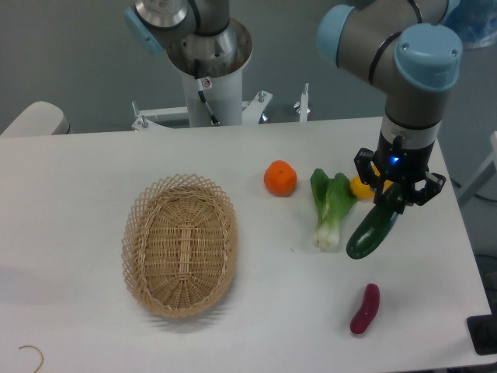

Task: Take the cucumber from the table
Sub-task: 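Lift the gripped cucumber up off the table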

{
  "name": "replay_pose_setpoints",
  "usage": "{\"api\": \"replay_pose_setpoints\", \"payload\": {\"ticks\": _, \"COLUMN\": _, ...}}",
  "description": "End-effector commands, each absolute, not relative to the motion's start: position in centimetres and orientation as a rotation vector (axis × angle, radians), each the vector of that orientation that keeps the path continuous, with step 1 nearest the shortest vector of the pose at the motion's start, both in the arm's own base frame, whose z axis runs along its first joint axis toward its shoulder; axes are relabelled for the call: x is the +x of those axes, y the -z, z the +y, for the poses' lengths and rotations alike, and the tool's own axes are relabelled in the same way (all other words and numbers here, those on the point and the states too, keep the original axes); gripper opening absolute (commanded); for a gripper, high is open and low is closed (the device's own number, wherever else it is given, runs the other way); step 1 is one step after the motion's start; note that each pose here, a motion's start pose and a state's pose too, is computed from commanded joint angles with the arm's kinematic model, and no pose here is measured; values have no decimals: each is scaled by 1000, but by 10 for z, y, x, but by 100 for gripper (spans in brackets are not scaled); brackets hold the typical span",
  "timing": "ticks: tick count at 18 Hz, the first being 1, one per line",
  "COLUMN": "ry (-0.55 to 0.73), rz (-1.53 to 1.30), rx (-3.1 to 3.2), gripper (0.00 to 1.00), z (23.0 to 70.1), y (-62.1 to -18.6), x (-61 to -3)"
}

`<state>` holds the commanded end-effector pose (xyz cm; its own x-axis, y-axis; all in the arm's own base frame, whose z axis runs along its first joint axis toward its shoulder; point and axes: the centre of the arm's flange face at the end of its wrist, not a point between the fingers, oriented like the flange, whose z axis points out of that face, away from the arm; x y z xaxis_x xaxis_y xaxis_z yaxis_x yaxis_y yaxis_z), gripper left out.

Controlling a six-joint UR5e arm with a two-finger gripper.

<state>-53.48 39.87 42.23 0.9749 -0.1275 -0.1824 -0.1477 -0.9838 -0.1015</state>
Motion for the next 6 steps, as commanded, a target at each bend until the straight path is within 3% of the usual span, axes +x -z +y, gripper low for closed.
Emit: {"api": "replay_pose_setpoints", "payload": {"ticks": 6, "ry": -265, "rz": 210, "rx": -3010, "gripper": 29, "z": 399, "y": -421, "x": -533}}
